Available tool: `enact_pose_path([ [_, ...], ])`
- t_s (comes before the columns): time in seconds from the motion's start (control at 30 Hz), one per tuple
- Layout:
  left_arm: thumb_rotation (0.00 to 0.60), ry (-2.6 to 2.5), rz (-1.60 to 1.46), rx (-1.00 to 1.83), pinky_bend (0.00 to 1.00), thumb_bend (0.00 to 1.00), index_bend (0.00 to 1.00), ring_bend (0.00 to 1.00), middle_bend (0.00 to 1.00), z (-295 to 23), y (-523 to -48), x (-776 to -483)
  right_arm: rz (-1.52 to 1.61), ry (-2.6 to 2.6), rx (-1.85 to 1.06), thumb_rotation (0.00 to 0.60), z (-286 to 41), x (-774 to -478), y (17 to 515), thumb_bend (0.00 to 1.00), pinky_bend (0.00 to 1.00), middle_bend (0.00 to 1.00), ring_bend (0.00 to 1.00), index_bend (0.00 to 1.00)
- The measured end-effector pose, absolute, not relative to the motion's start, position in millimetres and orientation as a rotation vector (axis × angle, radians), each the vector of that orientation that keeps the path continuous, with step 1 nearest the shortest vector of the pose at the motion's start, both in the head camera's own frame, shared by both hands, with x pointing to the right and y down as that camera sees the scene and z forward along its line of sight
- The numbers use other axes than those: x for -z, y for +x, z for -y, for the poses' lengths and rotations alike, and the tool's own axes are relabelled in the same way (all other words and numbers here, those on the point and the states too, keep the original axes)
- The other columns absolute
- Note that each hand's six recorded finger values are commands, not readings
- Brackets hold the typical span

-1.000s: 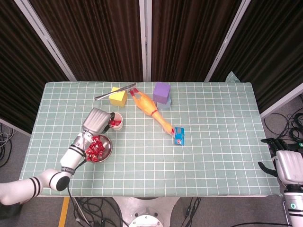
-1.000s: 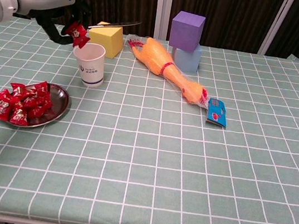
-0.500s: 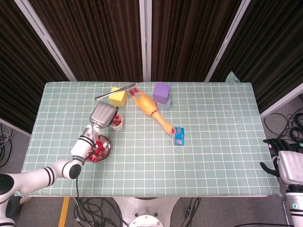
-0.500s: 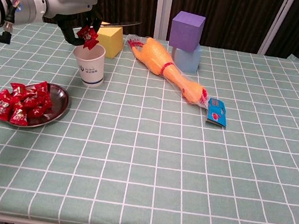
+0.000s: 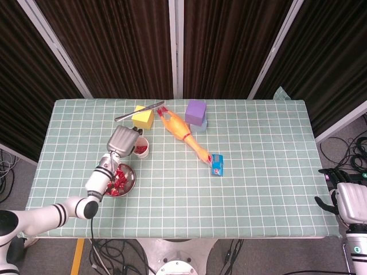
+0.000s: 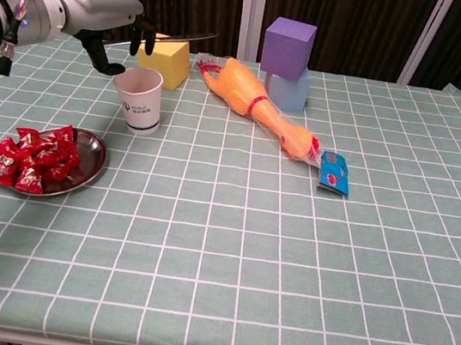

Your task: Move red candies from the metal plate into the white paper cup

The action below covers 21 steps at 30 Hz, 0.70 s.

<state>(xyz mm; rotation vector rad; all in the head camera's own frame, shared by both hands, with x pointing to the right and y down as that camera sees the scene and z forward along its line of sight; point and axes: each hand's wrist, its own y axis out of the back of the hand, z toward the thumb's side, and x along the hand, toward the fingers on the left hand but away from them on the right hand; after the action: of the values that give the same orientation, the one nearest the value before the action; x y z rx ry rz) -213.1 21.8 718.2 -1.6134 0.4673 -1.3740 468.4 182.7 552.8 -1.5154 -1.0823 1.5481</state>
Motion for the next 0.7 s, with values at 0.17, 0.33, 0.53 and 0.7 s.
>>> enact_pose_path([
  [0.17, 0.600, -1.617, -0.576, 1.361, 1.00, 0.42, 0.37, 0.91, 0.44, -27.5, -233.9, -699.9, 1.076, -1.522, -1.540, 0.600, -181.2, -553.5, 465.9, 0.10, 0.53, 0.27, 0.23, 0.26],
  [0.33, 0.600, -1.613, -0.625, 1.308, 1.00, 0.39, 0.40, 0.91, 0.44, -51.9, -260.4, -679.4, 1.069, -1.533, -1.526, 0.600, -179.6, -554.8, 462.3, 0.10, 0.54, 0.27, 0.23, 0.26],
  [0.53, 0.600, -1.655, -0.492, 1.287, 1.00, 0.35, 0.40, 0.91, 0.44, -109.3, -281.0, -682.8, 1.064, -1.540, -1.517, 0.600, -178.9, -555.5, 459.1, 0.10, 0.54, 0.27, 0.23, 0.26],
  [0.7, 0.600, -1.695, -0.382, 1.312, 1.00, 0.33, 0.38, 0.91, 0.43, -139.8, -282.2, -698.0, 1.064, -1.539, -1.514, 0.600, -179.2, -554.4, 458.7, 0.10, 0.54, 0.27, 0.23, 0.26],
])
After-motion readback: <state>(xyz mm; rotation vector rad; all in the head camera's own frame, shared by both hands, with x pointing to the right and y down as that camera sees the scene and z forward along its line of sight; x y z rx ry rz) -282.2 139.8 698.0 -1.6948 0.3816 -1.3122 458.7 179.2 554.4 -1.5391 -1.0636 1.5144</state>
